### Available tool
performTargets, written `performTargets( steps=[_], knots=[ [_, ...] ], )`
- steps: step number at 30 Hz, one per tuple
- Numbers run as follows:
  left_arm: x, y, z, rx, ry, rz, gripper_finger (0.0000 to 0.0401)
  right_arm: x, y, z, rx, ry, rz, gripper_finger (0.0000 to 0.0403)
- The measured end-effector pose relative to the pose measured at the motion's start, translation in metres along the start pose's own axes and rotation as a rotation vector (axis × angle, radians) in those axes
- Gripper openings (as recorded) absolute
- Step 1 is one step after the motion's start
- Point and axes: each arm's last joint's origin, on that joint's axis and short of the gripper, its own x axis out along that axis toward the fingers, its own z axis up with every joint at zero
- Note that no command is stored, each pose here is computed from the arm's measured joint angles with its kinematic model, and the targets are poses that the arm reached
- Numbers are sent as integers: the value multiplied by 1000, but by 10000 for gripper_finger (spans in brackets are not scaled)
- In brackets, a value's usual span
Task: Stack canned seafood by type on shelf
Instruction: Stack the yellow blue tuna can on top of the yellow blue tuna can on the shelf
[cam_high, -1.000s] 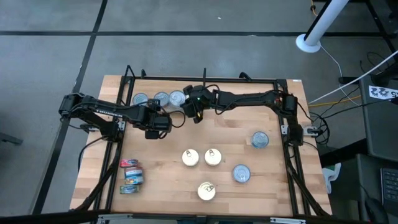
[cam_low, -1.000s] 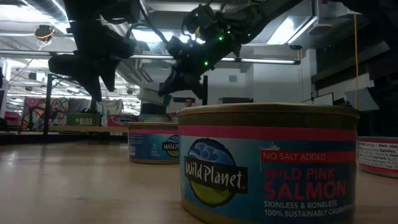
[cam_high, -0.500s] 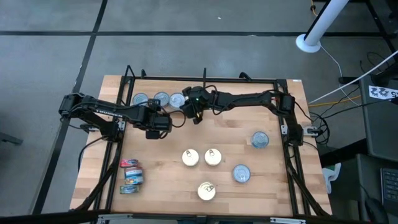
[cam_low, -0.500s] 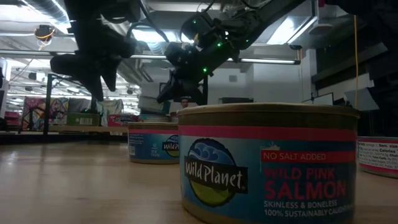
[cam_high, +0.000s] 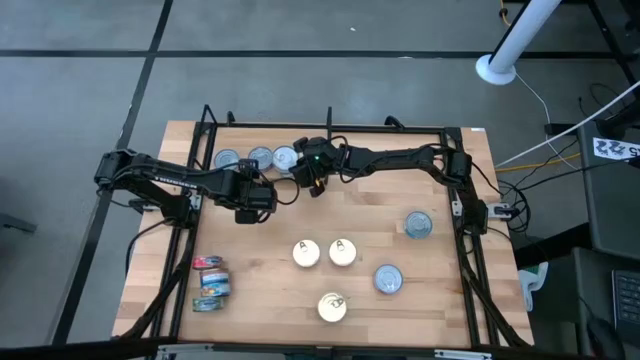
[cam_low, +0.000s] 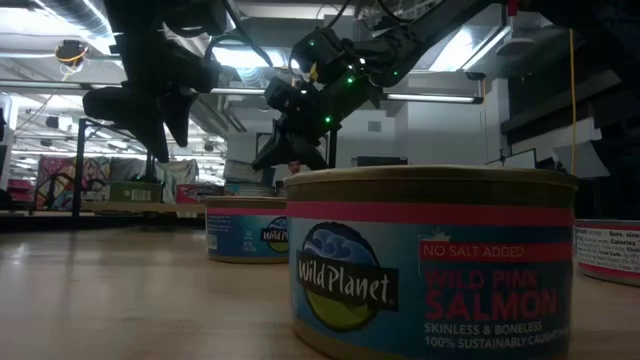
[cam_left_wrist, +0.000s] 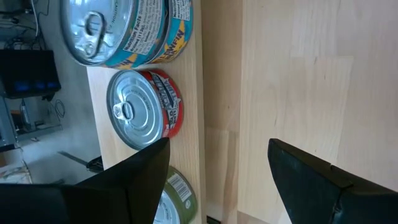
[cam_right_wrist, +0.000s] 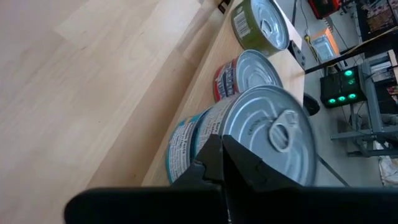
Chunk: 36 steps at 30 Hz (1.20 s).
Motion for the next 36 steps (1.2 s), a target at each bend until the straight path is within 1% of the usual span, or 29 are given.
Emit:
performTargets(
  steps=[21, 24, 31, 36],
  knots=[
    [0, 0, 0, -4, 0, 0, 269, 0, -1, 0, 0, 20, -17, 3],
    [0, 0, 0, -4, 0, 0, 269, 0, -1, 0, 0, 19, -18, 20],
    [0, 0, 0, -17, 0, 0, 269, 0, -1, 0, -1, 17, -28, 92],
    [0, 0, 0, -25, 0, 0, 269, 0, -2, 1, -1, 15, -30, 116]
  ],
)
